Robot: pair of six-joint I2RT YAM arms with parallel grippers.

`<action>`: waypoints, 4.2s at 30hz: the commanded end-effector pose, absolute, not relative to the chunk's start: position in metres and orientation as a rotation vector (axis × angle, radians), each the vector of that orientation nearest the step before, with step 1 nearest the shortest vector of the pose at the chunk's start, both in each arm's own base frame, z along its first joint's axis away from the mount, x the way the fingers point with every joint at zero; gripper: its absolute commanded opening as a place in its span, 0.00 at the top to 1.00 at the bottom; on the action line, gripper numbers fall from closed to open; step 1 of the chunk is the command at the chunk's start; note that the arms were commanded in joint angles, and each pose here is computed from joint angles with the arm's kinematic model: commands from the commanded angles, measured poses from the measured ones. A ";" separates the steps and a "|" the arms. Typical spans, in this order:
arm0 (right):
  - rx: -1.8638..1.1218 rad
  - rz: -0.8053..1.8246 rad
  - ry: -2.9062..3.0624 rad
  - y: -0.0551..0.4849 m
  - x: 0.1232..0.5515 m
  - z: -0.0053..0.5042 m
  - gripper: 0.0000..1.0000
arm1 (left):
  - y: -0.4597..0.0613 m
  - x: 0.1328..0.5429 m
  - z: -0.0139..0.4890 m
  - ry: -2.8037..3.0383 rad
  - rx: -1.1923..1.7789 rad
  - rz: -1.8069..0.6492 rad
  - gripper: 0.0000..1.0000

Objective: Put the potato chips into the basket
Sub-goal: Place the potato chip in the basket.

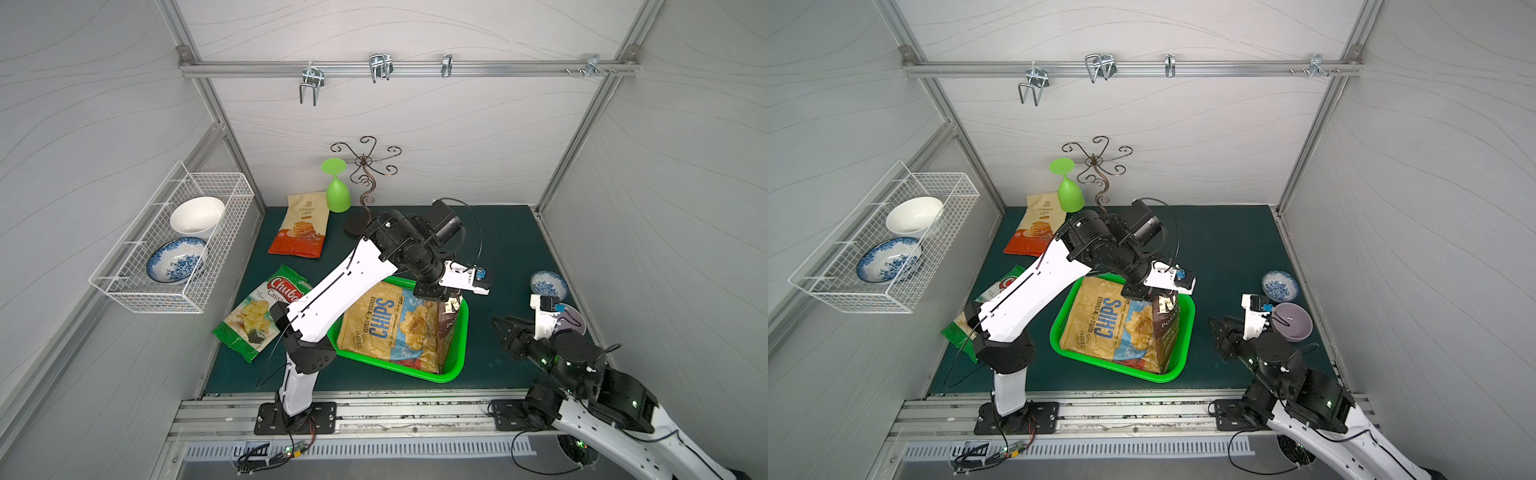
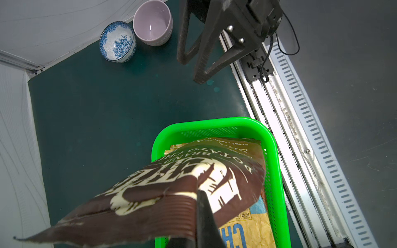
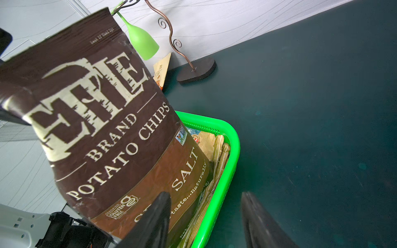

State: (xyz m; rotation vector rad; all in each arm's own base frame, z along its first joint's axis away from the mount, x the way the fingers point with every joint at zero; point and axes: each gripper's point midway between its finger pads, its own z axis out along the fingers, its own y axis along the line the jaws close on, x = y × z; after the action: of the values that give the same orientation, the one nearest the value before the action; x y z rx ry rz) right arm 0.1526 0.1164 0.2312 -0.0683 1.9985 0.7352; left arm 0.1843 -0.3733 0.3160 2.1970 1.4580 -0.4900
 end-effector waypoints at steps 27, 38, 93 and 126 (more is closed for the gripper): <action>-0.071 0.727 2.010 0.120 0.155 0.230 0.44 | -0.372 0.210 0.312 1.648 1.917 -0.374 1.00; -0.098 0.754 2.037 0.133 0.157 0.225 0.44 | -0.295 0.241 0.290 1.864 1.789 -0.276 0.71; -0.810 0.895 2.400 0.364 0.159 0.134 0.41 | -0.200 0.278 0.168 2.390 1.311 -0.127 0.46; -0.591 0.786 2.409 0.361 0.271 0.162 0.44 | -0.141 0.253 0.203 2.421 1.168 -0.192 0.48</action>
State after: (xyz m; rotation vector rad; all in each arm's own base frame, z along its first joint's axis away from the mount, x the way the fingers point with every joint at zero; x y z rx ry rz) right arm 0.2650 0.3529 0.1650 -0.5284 2.4112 0.7962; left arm 0.2521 -0.1452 0.1842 1.1768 2.4566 -0.1982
